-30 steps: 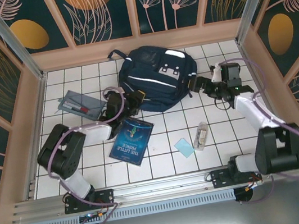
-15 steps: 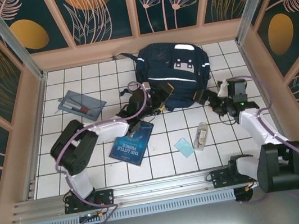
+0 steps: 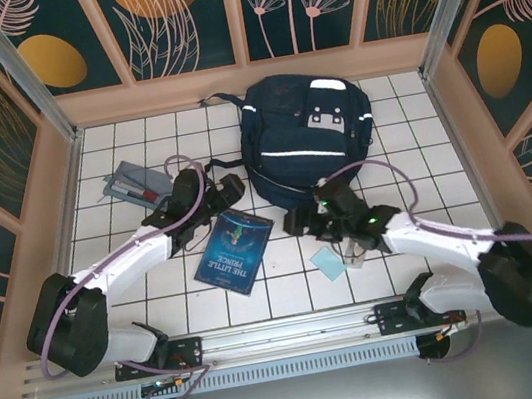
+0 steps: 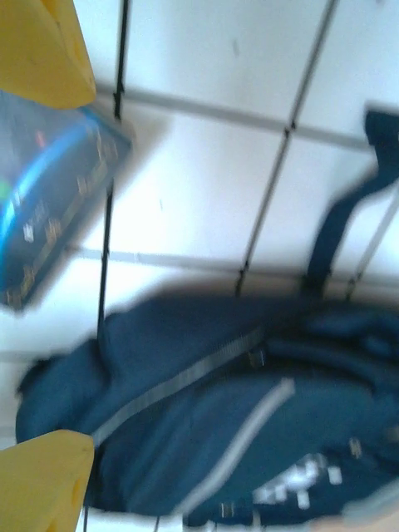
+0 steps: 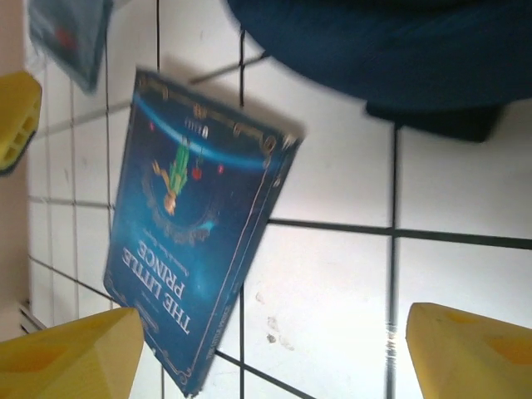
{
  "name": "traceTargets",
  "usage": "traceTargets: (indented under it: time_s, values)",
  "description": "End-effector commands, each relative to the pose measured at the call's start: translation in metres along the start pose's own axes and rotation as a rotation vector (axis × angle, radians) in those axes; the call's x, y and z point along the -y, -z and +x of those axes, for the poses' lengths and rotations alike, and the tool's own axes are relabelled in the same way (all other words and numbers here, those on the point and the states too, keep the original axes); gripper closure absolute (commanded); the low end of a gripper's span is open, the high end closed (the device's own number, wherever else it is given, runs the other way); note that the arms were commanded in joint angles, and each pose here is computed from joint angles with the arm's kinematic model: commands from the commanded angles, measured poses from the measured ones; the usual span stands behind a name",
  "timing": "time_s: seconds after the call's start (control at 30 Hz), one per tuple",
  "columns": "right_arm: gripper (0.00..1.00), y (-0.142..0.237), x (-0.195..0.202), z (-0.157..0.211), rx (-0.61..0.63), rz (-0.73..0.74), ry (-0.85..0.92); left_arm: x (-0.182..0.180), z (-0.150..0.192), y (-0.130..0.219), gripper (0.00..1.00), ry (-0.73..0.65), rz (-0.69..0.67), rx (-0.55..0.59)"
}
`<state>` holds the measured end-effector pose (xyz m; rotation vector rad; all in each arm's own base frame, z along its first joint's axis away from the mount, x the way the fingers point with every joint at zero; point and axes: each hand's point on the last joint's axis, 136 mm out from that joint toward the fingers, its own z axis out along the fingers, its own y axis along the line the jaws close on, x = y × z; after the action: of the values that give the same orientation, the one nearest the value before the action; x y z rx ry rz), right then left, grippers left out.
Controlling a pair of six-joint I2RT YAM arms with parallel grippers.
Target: Pack the student bag
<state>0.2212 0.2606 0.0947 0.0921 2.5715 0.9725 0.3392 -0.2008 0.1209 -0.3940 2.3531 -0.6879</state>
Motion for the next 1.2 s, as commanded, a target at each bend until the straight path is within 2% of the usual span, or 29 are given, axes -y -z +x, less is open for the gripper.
traceTargets:
  time_s: [0.0,0.13,0.23,0.4,0.53,0.73,0.87,0.97,1.17]
  values:
    - [0.21,-0.026,-0.027,-0.011,0.03,-0.005,-0.007,-0.043,0.016,0.001,0.01,-0.038,-0.105,-0.051]
    - [0.23,-0.061,-0.033,0.004,-0.047,0.045,0.051,-0.078,0.027,0.002,0.02,0.025,-0.141,-0.081]
    - [0.22,-0.08,-0.04,0.011,-0.083,0.054,0.068,-0.086,0.036,0.008,0.02,0.024,-0.142,-0.091]
    - [0.22,-0.101,-0.035,0.025,-0.147,0.053,-0.001,-0.095,0.055,0.013,0.01,0.029,-0.13,-0.141]
    - [0.21,-0.113,-0.052,0.007,-0.115,0.003,0.013,-0.098,0.077,0.015,0.04,0.055,-0.105,-0.224]
    - [0.21,-0.129,-0.072,-0.04,-0.046,-0.104,0.007,-0.084,0.102,0.018,0.15,0.176,0.019,-0.315]
    - [0.2,-0.136,-0.091,-0.064,-0.025,-0.164,0.088,-0.074,0.099,0.026,0.19,0.229,0.083,-0.295]
    - [0.18,-0.137,-0.089,-0.071,-0.043,-0.117,0.18,-0.092,0.096,0.033,0.21,0.185,-0.018,-0.255]
    - [0.17,-0.113,-0.058,-0.049,-0.119,-0.01,0.209,-0.108,0.096,0.036,0.24,0.188,-0.067,-0.212]
